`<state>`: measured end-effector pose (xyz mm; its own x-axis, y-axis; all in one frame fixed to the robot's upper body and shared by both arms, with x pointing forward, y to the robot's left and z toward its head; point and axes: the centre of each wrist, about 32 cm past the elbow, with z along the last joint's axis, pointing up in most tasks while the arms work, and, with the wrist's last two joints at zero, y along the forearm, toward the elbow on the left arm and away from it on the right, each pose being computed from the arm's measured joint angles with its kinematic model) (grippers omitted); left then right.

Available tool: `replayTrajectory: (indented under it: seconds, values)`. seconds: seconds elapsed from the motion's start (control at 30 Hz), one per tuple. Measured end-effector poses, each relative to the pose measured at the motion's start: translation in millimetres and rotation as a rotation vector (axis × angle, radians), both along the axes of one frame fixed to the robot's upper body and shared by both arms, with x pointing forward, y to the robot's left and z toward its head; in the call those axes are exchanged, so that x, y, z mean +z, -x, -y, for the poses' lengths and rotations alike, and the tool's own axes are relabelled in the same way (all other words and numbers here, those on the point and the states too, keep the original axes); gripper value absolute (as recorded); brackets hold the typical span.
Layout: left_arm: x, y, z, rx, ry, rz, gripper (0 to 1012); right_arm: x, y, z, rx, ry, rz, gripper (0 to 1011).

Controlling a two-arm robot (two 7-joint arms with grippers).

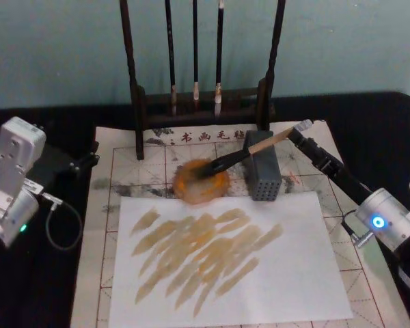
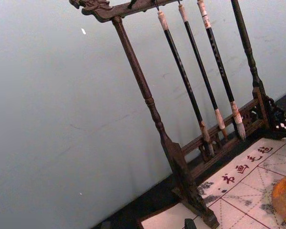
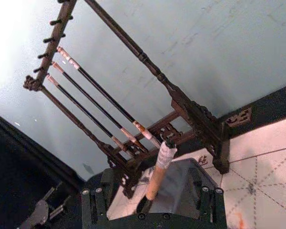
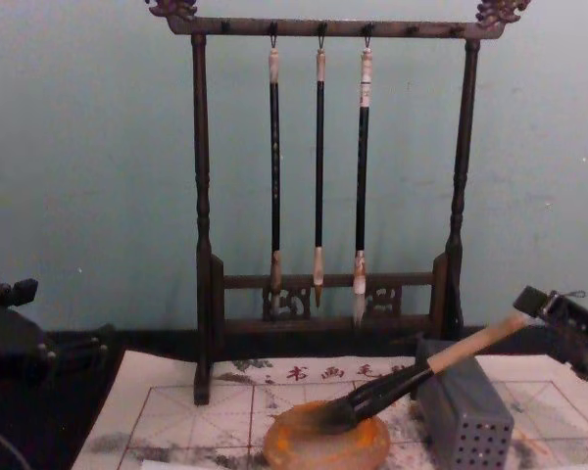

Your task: Pick up the brush from the inkstone, write on the paper, then place the brush back to its original position.

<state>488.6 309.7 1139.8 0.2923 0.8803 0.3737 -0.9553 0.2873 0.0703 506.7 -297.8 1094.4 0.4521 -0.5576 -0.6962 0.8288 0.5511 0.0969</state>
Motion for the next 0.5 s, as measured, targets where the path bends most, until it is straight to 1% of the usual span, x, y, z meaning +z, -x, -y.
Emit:
replayTrajectory:
  seconds: [0.3,0.5]
  values:
    - [0.0,0.0,0.0,0.0,0.0,0.0,1001,-4.7,-13.3,-6.8,0.003,-0.049,-0.002,1002]
    - [0.0,0.0,0.0,0.0,0.0,0.0,1001,-7.4,-20.9,-11.7,0.007,-0.063,-0.005,1002]
